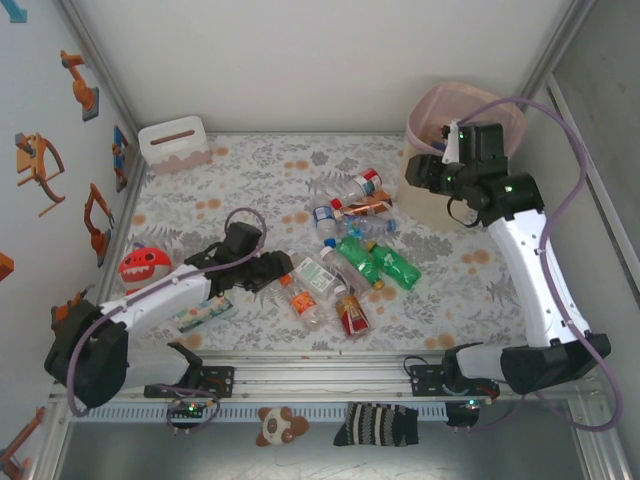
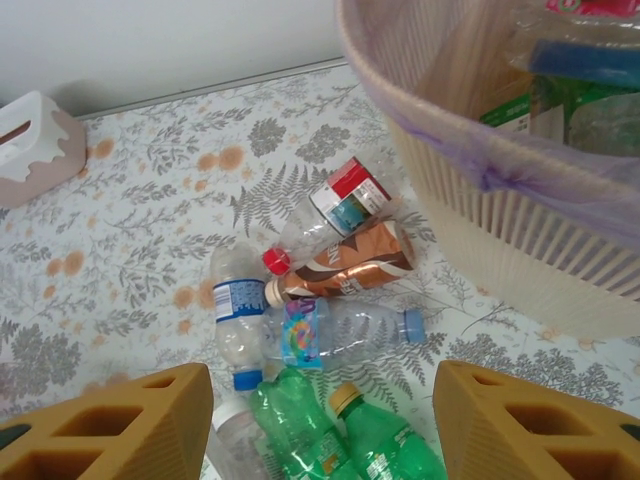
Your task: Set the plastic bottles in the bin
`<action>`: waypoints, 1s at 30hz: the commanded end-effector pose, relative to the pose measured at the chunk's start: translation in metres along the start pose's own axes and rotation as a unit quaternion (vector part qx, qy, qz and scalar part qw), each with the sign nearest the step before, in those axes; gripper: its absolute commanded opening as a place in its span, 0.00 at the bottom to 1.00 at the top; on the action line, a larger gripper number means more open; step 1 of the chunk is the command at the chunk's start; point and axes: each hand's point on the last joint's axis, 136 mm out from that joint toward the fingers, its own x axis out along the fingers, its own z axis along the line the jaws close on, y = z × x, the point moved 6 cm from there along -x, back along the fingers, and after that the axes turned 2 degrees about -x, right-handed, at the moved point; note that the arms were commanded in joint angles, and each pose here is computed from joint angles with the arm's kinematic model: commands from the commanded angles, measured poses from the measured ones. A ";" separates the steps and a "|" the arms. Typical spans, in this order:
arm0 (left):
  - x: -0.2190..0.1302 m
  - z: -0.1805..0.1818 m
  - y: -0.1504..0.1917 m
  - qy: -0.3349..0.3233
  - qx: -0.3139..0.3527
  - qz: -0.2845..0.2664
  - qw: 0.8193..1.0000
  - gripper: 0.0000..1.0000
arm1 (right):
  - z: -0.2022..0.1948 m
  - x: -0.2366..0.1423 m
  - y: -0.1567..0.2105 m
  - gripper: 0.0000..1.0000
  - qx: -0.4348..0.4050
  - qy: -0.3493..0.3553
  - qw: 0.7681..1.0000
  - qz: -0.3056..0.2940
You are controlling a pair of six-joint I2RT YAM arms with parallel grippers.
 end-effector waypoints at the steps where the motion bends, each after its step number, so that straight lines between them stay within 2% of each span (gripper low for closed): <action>1: 0.009 -0.004 -0.005 0.013 -0.028 0.008 0.999 0.58 | 0.009 -0.005 -0.001 0.59 0.001 -0.017 1.000 -0.011; 8: 0.023 0.013 -0.011 -0.001 -0.061 0.012 0.998 0.57 | 0.013 -0.004 0.001 0.58 -0.005 -0.016 1.000 -0.008; 17: 0.046 0.021 -0.009 0.021 -0.093 0.045 0.994 0.53 | 0.016 -0.004 0.000 0.58 -0.009 -0.015 1.000 -0.009; 22: 0.052 0.023 -0.007 0.027 -0.103 0.049 0.993 0.45 | 0.019 -0.004 0.000 0.58 -0.012 -0.016 1.000 -0.009; 30: 0.043 0.022 -0.010 0.027 -0.102 0.032 0.994 0.33 | 0.020 -0.006 0.000 0.57 -0.016 -0.012 1.000 -0.010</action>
